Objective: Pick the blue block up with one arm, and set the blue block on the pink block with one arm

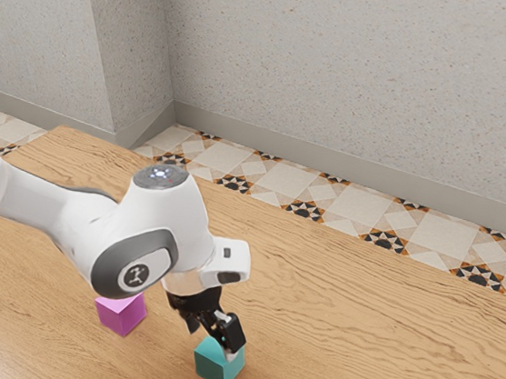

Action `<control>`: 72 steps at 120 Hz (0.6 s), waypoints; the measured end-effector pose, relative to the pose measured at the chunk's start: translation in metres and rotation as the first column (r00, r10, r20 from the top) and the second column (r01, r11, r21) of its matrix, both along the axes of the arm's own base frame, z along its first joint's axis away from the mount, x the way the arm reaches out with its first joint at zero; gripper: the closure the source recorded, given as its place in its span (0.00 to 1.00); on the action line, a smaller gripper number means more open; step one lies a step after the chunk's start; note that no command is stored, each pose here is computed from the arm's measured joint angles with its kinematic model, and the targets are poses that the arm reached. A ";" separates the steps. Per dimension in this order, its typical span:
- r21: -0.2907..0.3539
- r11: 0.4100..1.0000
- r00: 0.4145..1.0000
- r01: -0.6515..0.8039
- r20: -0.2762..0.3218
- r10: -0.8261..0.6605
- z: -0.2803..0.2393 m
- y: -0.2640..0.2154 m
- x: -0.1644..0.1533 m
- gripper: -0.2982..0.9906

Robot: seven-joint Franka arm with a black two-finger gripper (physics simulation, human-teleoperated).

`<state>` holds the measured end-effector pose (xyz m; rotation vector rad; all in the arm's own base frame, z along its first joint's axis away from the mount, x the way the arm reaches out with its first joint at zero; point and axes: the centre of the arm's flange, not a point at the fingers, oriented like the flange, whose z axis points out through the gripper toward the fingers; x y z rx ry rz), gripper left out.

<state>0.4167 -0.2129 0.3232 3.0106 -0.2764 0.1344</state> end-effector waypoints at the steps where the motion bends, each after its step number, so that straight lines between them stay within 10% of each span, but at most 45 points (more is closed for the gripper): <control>1: -0.001 1.000 1.000 -0.002 0.000 0.002 0.000 0.001 0.001 0.23; 72: -0.024 0.999 0.999 -0.035 -0.036 0.034 -0.023 0.006 0.013 0.23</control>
